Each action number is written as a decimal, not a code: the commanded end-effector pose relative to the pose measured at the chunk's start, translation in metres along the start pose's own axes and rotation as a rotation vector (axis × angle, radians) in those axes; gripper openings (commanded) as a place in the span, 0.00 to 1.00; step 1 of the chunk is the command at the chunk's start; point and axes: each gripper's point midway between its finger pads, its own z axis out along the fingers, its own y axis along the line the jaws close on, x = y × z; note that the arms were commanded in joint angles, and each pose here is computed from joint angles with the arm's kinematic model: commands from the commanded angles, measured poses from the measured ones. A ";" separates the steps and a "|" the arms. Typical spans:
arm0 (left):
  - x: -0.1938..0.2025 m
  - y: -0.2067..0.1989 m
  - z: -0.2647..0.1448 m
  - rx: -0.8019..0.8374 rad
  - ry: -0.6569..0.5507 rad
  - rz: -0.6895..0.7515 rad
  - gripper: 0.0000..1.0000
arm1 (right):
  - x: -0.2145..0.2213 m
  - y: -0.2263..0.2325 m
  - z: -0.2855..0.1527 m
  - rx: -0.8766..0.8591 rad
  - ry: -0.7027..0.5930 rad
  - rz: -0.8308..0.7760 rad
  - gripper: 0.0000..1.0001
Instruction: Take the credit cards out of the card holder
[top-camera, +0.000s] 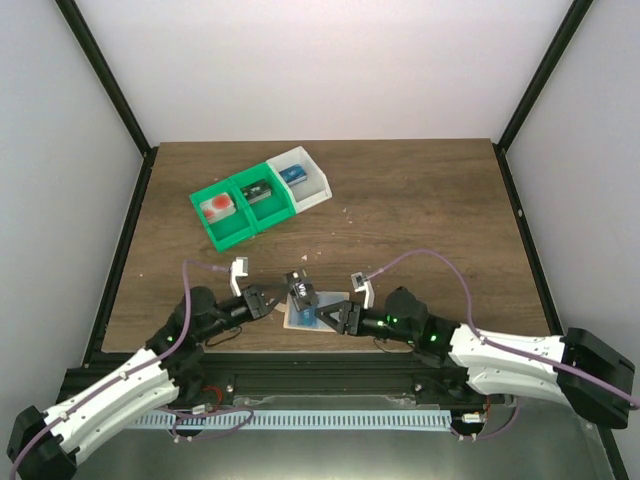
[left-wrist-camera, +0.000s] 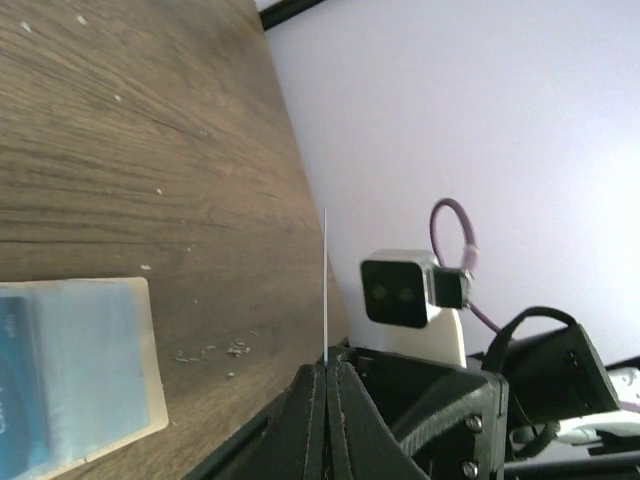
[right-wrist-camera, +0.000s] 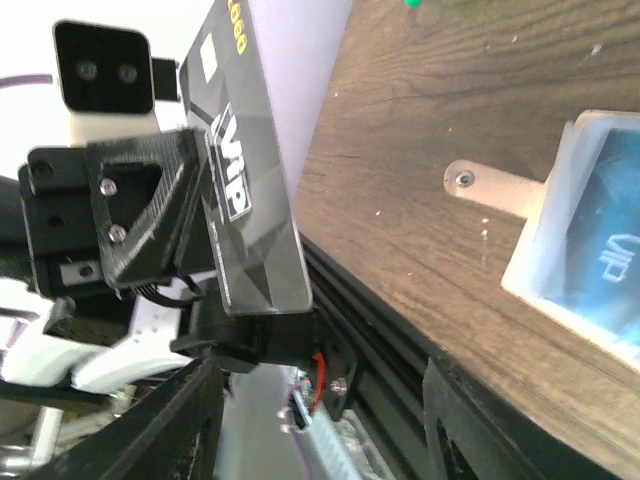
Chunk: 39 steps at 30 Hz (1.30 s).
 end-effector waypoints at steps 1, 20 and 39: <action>0.009 -0.014 -0.002 0.096 0.045 0.000 0.00 | -0.013 0.030 0.002 -0.109 -0.034 0.020 0.50; 0.023 -0.032 -0.024 0.087 0.147 0.124 0.60 | 0.002 0.052 -0.022 -0.150 0.046 -0.235 0.01; 0.062 -0.078 -0.046 0.240 0.448 0.270 0.39 | 0.025 0.109 -0.043 -0.284 0.272 -0.422 0.01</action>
